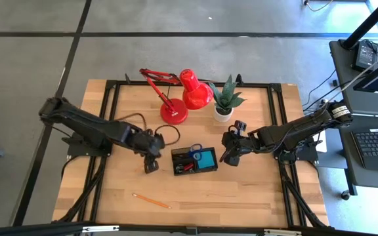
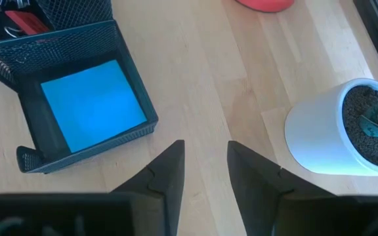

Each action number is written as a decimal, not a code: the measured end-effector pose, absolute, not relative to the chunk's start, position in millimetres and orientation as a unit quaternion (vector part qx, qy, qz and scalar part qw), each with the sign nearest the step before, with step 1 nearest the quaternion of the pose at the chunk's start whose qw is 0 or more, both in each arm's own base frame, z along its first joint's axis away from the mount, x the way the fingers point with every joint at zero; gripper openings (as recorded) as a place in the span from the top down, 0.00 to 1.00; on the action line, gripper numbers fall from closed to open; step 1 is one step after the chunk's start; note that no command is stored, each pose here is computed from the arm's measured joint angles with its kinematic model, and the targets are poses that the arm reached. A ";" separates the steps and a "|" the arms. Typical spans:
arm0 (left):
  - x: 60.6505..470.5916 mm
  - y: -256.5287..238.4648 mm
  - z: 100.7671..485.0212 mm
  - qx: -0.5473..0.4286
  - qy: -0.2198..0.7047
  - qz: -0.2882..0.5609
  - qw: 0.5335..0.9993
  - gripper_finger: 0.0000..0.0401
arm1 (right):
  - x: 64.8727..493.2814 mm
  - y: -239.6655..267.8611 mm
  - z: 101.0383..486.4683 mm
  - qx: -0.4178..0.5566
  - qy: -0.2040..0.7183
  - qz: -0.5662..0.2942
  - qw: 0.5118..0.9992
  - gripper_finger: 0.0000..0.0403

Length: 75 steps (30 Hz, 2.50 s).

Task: Pick and place office supplies into organizer
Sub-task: Put the top yellow pencil into the black desk organizer

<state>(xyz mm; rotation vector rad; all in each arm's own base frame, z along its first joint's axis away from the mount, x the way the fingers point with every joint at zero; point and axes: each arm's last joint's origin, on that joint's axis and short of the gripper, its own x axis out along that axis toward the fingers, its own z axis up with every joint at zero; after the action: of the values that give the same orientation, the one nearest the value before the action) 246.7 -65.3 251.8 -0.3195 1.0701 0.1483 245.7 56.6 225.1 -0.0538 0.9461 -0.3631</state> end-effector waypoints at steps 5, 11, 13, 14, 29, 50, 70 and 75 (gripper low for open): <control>229.9 -62.5 286.4 -0.174 0.426 0.031 0.887 0.99 | 245.8 56.7 225.2 -0.026 0.453 -0.174 0.874 0.70; 212.2 -60.4 325.3 -0.166 0.299 -0.015 0.939 1.00 | 245.8 56.7 225.2 -0.028 0.453 -0.172 0.874 0.70; 209.3 -60.0 335.9 -0.146 0.257 -0.034 0.955 1.00 | 246.0 56.7 225.2 -0.028 0.453 -0.172 0.874 0.70; 208.3 -59.5 340.4 -0.136 0.238 -0.039 0.961 1.00 | 246.0 56.7 225.3 -0.029 0.453 -0.172 0.875 0.70; 212.1 -57.6 331.7 -0.103 0.263 -0.004 0.959 1.00 | 246.3 56.8 225.5 -0.023 0.450 -0.174 0.876 0.70; 279.0 -127.2 286.3 -0.083 0.237 -0.114 0.961 1.00 | 246.4 56.9 225.5 -0.031 0.451 -0.170 0.876 0.70; 347.3 -231.2 217.8 -0.015 0.320 -0.075 0.944 1.00 | 247.1 57.1 225.9 -0.033 0.448 -0.167 0.877 0.70; 363.1 -244.4 205.6 -0.032 0.349 -0.066 0.934 1.00 | 248.4 57.5 226.7 -0.029 0.441 -0.167 0.881 0.70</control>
<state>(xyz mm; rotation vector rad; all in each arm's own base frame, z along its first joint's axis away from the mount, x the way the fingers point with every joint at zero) 363.1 -244.4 205.6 -0.0647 0.7134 -0.1355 248.4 57.5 226.7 -0.0600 0.9196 -0.3471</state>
